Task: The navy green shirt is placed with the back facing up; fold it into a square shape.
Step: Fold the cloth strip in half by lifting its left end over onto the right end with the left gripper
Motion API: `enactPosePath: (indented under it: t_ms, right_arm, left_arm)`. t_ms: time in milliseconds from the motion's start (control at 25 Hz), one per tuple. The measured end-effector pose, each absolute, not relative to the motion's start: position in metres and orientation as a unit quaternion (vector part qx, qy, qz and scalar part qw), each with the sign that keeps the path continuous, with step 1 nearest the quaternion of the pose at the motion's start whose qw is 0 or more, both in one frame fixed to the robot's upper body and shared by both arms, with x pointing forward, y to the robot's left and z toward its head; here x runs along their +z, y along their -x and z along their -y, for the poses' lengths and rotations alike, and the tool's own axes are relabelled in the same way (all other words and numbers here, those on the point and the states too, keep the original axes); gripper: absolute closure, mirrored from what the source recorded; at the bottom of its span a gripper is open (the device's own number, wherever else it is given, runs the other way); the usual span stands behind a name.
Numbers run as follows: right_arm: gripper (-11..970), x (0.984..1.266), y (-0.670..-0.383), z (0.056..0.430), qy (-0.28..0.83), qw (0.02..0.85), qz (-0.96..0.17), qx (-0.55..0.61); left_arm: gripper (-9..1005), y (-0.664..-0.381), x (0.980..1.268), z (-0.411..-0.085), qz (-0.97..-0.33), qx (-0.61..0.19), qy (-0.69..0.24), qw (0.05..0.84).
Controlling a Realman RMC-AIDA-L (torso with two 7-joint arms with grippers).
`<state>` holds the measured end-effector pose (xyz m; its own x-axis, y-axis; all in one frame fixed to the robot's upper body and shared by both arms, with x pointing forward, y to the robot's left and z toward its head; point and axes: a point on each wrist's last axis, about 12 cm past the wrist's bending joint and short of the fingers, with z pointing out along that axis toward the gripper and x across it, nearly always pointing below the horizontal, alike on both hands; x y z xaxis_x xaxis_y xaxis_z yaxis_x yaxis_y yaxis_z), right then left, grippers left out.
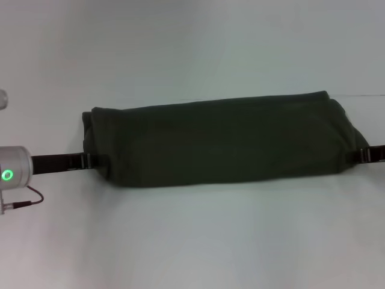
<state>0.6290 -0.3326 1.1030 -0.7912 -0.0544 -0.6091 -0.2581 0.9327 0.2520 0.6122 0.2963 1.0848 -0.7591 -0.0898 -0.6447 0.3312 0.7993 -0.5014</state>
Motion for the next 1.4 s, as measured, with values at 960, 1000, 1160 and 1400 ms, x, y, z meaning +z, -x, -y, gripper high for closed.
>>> enactPosePath:
  t_ms: [960, 1000, 1160, 1400]
  right_arm:
    - [920, 1.090, -0.539, 0.376, 0.063, 0.253, -0.918, 0.299]
    - [920, 1.090, -0.538, 0.377, 0.064, 0.254, -0.917, 0.300]
    - [920, 1.091, -0.539, 0.378, 0.061, 0.260, -0.915, 0.303]
    - [904, 1.096, -0.540, 0.385, 0.049, 0.266, -0.913, 0.305]
  left_arm:
    - [886, -0.568, 1.110, -0.332, -0.913, -0.350, -0.130, 0.165]
    - [885, -0.568, 1.110, -0.332, -0.913, -0.350, -0.130, 0.166]
    - [881, -0.572, 1.113, -0.330, -0.913, -0.351, -0.124, 0.169]
    - [874, -0.574, 1.117, -0.336, -0.914, -0.349, -0.106, 0.176]
